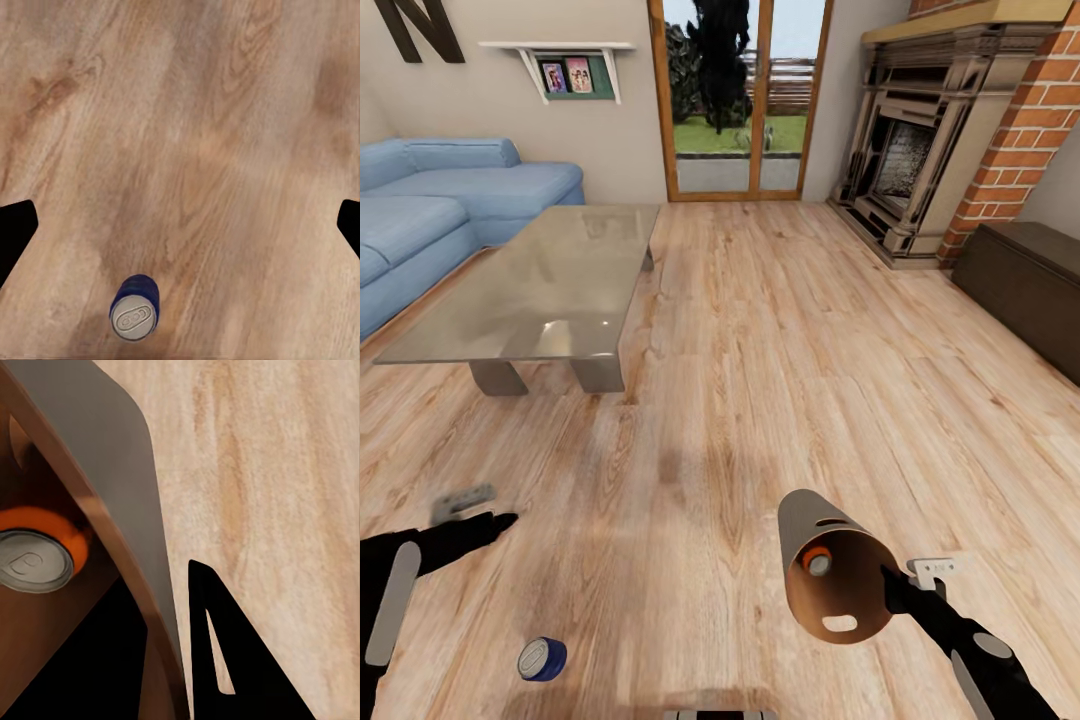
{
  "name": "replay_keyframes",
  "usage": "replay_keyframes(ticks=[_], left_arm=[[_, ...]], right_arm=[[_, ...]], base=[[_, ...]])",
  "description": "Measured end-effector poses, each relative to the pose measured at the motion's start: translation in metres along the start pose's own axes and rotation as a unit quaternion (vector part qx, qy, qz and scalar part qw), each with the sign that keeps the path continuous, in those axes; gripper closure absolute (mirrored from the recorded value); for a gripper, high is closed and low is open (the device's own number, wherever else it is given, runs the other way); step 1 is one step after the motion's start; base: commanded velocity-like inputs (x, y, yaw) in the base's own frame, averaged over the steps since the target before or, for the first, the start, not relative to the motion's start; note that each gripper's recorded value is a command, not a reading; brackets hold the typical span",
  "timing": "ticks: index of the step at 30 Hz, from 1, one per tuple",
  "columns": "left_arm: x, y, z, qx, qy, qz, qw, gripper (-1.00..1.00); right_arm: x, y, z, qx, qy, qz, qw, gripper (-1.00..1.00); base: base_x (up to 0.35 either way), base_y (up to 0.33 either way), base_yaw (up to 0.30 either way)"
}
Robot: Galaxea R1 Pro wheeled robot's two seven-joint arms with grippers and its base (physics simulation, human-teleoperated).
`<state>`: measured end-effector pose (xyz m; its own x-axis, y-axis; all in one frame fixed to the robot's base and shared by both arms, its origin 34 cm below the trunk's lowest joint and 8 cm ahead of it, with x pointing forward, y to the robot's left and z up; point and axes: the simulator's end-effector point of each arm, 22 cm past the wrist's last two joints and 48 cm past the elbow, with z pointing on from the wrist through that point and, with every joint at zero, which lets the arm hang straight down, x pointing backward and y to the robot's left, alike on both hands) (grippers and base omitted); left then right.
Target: Put the three can of soda from the living room inside the tash can in the kitchen.
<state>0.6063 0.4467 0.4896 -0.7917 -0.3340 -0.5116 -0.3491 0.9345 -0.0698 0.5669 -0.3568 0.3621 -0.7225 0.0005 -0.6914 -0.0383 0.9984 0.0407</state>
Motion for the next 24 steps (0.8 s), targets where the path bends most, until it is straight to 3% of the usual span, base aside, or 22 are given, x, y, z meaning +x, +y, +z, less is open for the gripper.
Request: replay_keyframes(ticks=[4, 6, 9, 12, 15, 21, 24], left_arm=[[0.013, 0.011, 0.002, -0.013, 0.022, -0.008, 0.9996, -1.0], [0.031, 0.021, 0.01, -0.024, 0.048, -0.015, 0.9985, -1.0], [0.08, 0.041, 0.038, -0.041, 0.093, -0.035, 0.9942, -1.0], [0.105, 0.052, 0.053, -0.051, 0.105, -0.045, 0.9921, -1.0], [0.116, 0.058, 0.061, -0.058, 0.103, -0.05, 0.9917, -1.0], [0.103, 0.063, 0.068, -0.063, 0.058, -0.051, 0.995, -1.0], [0.101, 0.063, 0.069, -0.063, 0.053, -0.05, 0.9954, -1.0]], right_arm=[[-0.001, 0.0, 0.0, 0.0, -0.001, 0.0, 1.0, 1.0], [-0.003, 0.0, 0.0, 0.001, -0.002, -0.001, 1.0, 1.0], [-0.007, -0.001, 0.001, 0.003, -0.004, -0.001, 1.0, 1.0], [-0.012, -0.001, 0.002, 0.005, -0.004, -0.001, 1.0, 1.0], [-0.028, 0.0, 0.004, 0.005, -0.008, -0.001, 1.0, 1.0], [-0.095, 0.013, -0.008, -0.005, -0.019, -0.006, 0.9998, 1.0], [-0.1, 0.013, -0.01, -0.004, -0.021, -0.01, 0.9997, 1.0]], base=[[0.0, 0.0, 0.0], [0.0, 0.0, 0.0], [0.0, 0.0, 0.0], [0.0, 0.0, 0.0], [0.0, 0.0, 0.0], [0.0, 0.055, 0.0], [0.0, 0.214, 0.0]])
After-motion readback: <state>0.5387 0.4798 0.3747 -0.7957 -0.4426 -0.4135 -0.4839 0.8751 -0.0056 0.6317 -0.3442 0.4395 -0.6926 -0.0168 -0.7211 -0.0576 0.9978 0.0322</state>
